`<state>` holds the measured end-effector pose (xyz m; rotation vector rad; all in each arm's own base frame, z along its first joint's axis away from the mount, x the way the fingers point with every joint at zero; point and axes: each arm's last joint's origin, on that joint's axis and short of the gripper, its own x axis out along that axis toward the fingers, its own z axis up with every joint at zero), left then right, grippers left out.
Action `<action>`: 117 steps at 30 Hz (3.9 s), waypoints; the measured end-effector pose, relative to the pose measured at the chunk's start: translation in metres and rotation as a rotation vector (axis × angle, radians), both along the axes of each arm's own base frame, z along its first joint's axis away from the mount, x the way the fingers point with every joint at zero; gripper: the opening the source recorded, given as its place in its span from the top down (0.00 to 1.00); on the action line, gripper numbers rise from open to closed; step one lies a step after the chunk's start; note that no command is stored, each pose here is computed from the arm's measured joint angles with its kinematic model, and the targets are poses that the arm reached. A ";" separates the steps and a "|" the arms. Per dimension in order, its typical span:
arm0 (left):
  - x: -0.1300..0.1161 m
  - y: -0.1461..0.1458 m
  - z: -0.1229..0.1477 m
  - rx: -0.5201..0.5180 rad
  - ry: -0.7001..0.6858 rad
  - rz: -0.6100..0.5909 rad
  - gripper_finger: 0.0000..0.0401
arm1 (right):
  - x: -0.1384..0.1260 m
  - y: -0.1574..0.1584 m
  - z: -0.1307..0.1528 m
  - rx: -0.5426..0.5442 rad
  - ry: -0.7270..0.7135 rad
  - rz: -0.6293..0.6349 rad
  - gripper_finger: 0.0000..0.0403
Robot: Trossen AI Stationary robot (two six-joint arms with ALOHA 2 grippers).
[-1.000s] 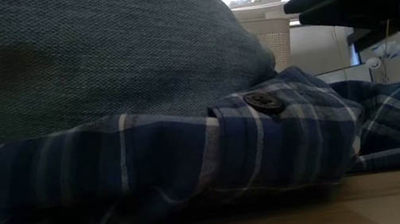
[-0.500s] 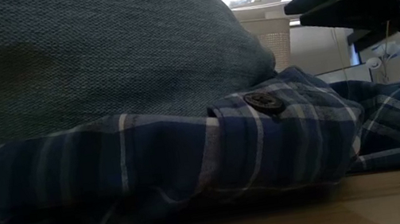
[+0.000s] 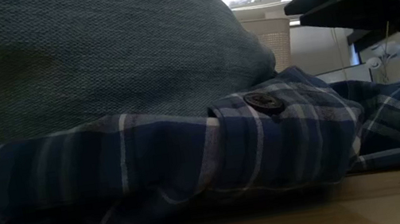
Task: Sort clothes
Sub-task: Put the black boxer shorts into the white laundry bin
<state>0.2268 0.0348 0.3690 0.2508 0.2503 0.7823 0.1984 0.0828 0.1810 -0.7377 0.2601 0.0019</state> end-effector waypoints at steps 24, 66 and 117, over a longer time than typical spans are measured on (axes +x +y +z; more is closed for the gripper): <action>-0.020 -0.076 -0.003 -0.151 0.276 -0.390 0.51 | 0.000 0.000 0.000 0.006 0.000 -0.001 0.42; -0.022 -0.103 -0.160 -0.755 0.245 -0.556 0.51 | 0.000 0.000 0.000 0.003 -0.003 0.000 0.42; 0.018 -0.094 -0.048 0.011 -0.104 -0.801 0.99 | 0.000 0.000 0.000 0.001 -0.004 -0.004 0.42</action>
